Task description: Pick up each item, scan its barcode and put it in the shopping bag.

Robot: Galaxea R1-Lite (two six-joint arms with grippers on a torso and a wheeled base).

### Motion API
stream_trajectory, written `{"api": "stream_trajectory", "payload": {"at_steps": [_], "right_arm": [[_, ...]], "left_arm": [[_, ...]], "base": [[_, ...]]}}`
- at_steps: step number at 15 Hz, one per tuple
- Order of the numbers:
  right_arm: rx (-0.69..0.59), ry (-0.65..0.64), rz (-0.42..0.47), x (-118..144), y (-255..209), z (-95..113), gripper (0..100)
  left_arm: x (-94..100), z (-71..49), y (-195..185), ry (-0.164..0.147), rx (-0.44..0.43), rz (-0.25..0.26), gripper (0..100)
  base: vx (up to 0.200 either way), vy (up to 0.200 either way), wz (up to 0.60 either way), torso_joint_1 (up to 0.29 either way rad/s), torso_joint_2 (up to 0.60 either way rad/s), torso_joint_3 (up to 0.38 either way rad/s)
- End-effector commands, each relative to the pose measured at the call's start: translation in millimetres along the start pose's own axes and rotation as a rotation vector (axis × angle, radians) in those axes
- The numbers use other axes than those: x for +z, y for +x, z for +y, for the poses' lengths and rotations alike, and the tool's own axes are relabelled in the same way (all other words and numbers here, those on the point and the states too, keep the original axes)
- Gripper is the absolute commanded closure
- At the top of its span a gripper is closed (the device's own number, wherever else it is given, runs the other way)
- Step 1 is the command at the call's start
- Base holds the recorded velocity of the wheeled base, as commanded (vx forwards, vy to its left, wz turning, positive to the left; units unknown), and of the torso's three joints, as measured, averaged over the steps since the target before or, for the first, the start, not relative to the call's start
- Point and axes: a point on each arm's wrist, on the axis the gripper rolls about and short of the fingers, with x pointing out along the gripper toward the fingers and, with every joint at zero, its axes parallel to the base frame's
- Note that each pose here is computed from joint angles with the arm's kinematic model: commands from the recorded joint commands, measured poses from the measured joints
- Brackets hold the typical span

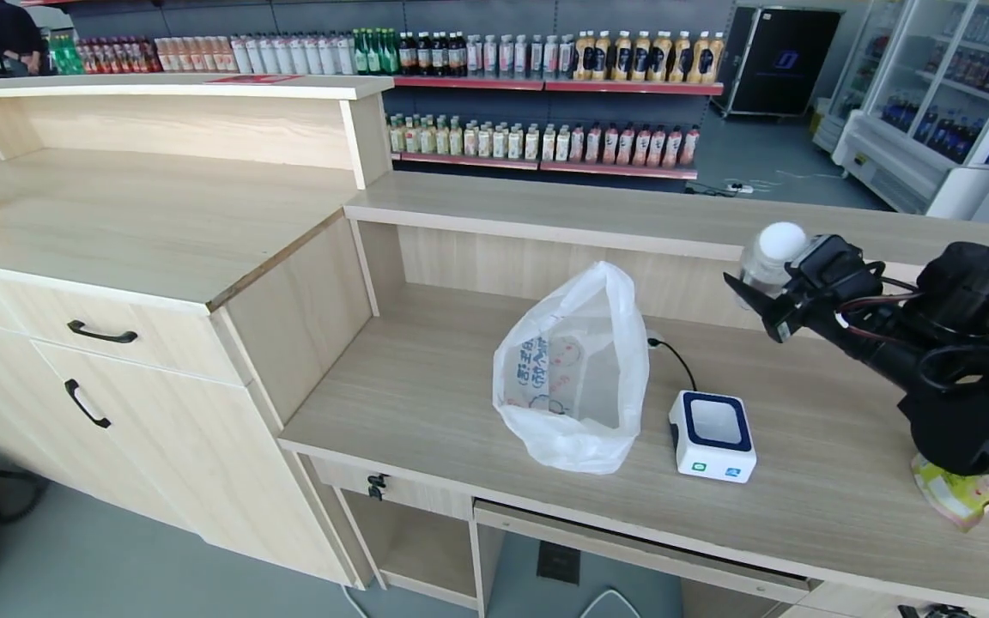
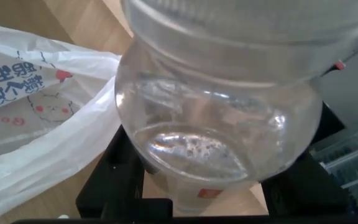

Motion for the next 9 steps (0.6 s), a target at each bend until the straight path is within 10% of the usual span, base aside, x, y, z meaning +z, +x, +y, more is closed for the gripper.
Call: {"api": "stream_trajectory", "payload": {"at_steps": [1, 9], "right_arm": [[0.054, 0.029, 0.046, -27.3, 6.7, 24.2, 100], [0.076, 0.010, -0.010, -47.3, 21.0, 65.5, 100]], "left_arm": [[0.0, 0.0, 0.0, 0.000, 0.001, 0.000, 0], [0.0, 0.0, 0.0, 0.000, 0.001, 0.000, 0]], "base": [[0.000, 0.000, 0.00, 0.000, 0.00, 0.000], [0.000, 0.000, 0.00, 0.000, 0.00, 0.000]]}}
